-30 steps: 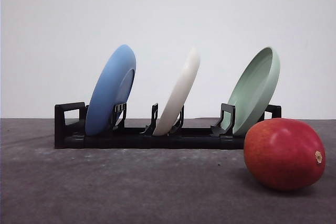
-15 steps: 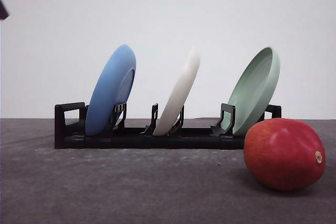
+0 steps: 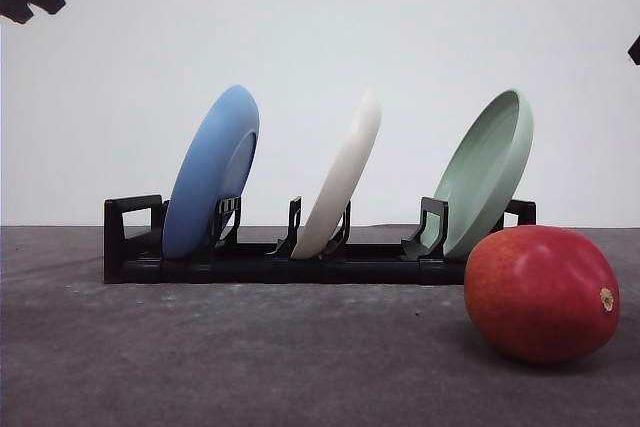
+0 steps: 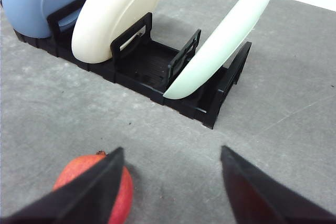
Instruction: Place pomegranate in white plate
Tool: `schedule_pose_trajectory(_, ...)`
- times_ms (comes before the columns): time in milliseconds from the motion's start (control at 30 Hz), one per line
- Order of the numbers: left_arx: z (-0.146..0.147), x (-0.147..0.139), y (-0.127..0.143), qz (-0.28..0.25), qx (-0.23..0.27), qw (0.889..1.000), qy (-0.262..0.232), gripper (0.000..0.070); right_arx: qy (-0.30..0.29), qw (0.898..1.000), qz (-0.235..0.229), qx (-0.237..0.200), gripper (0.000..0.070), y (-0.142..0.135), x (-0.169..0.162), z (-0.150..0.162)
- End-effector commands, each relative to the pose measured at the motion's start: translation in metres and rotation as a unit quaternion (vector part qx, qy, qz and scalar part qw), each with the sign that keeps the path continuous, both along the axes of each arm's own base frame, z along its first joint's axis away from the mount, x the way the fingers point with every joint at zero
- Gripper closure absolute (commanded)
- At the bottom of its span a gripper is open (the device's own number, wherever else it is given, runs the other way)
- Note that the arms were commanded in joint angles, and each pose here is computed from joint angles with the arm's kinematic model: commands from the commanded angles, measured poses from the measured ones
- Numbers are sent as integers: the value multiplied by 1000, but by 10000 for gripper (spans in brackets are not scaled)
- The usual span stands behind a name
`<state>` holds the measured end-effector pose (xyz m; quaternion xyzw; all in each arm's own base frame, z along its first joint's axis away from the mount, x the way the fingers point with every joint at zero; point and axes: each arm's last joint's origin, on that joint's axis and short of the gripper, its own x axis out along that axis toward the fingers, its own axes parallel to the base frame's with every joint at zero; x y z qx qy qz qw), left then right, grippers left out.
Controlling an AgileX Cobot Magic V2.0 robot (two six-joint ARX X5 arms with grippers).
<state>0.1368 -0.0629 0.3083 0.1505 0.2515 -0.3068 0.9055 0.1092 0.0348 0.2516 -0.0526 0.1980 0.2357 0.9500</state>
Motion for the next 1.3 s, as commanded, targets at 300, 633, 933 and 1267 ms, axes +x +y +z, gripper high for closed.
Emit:
schedule_pose_trajectory(300, 16, 11, -28, -59, -47, 995, -70, 345, -26, 1000, 4, 5, 298, 0, -3, 9)
schedule_pose_trajectory(633, 0, 48, -86, -105, -92, 987, -85, 345, -37, 999, 2, 12, 298, -1, -7, 11)
schedule_pose_trajectory(933, -34, 81, -144, -79, -88, 988, -95, 345, -35, 999, 1, 15, 298, -1, -7, 11)
schedule_pose_trajectory(1267, -65, 121, -187, -47, -48, 996, -59, 346, -35, 999, 0, 15, 298, -1, -7, 11)
